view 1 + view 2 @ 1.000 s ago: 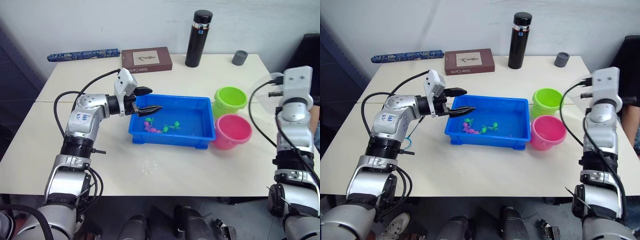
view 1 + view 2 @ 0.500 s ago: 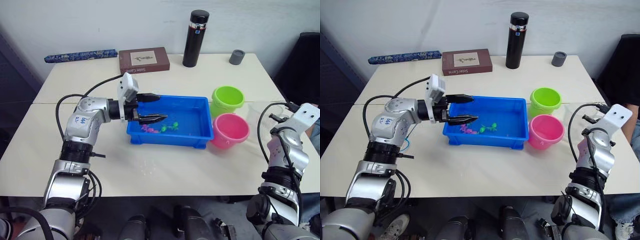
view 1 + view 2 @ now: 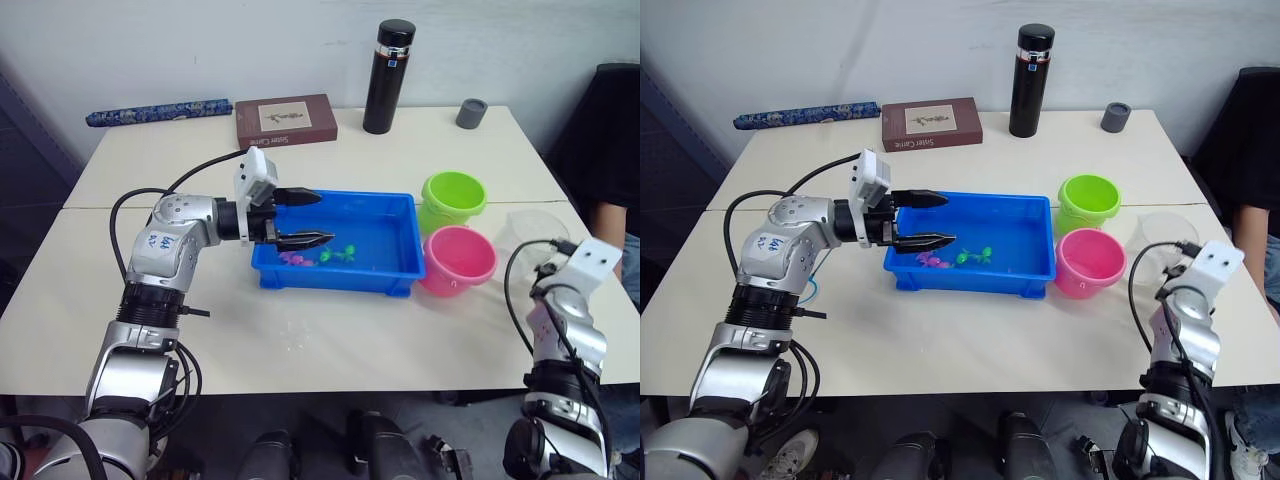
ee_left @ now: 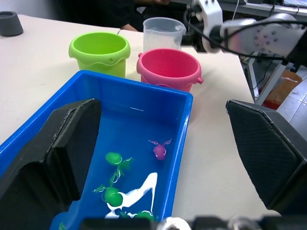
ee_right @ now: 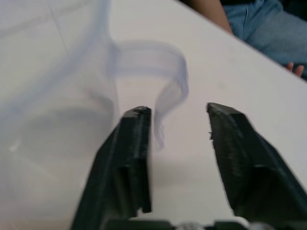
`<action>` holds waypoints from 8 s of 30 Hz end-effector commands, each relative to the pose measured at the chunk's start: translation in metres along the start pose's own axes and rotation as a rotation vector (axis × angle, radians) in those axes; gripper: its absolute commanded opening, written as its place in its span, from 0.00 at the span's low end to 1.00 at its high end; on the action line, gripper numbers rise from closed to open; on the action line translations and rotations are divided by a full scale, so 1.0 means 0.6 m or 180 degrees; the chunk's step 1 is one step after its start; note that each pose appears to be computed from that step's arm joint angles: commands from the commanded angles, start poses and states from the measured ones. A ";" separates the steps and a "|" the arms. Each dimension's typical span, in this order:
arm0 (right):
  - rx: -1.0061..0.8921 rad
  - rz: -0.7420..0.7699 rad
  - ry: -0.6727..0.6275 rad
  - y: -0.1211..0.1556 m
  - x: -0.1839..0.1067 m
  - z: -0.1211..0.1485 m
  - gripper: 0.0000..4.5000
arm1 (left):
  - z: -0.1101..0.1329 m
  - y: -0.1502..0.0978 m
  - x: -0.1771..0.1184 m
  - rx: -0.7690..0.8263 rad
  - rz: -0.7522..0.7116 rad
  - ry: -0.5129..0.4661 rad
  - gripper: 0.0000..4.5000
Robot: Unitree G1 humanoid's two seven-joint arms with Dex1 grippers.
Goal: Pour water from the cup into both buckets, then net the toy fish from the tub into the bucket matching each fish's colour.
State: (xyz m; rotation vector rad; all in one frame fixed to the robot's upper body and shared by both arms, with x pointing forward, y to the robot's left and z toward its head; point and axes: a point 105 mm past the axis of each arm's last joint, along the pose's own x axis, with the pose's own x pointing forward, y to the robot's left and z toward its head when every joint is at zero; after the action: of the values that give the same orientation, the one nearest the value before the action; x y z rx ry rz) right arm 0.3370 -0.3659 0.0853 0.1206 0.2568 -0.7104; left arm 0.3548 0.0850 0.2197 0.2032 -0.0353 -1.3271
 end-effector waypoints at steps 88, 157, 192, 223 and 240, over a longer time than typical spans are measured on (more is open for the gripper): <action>-0.1956 0.5749 -0.1101 0.271 -0.397 0.035 1.00 | -0.292 0.113 -0.277 -0.1264 0.2884 0.1475 0.52; -0.2126 0.5564 -0.0255 0.277 -0.369 0.045 1.00 | -0.033 -0.056 0.030 0.1060 -0.0860 0.0988 0.03; -0.2193 0.5625 -0.0372 0.275 -0.373 0.054 0.26 | -0.046 -0.069 0.043 0.1058 -0.1124 0.1077 0.00; -0.2304 0.5670 -0.0432 0.259 -0.371 0.058 0.00 | 0.060 -0.012 -0.019 0.0459 -0.0389 0.0433 0.99; -0.2295 0.4903 -0.0913 0.276 -0.305 0.117 0.00 | 0.058 0.051 -0.226 0.0260 0.1096 0.0806 0.99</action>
State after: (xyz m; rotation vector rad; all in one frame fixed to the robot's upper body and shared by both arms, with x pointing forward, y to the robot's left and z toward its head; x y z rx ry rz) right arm 0.3228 -0.1441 0.1987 -0.4132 0.1192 0.9241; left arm 0.3495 0.2108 0.2605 0.3730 0.1265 -0.9939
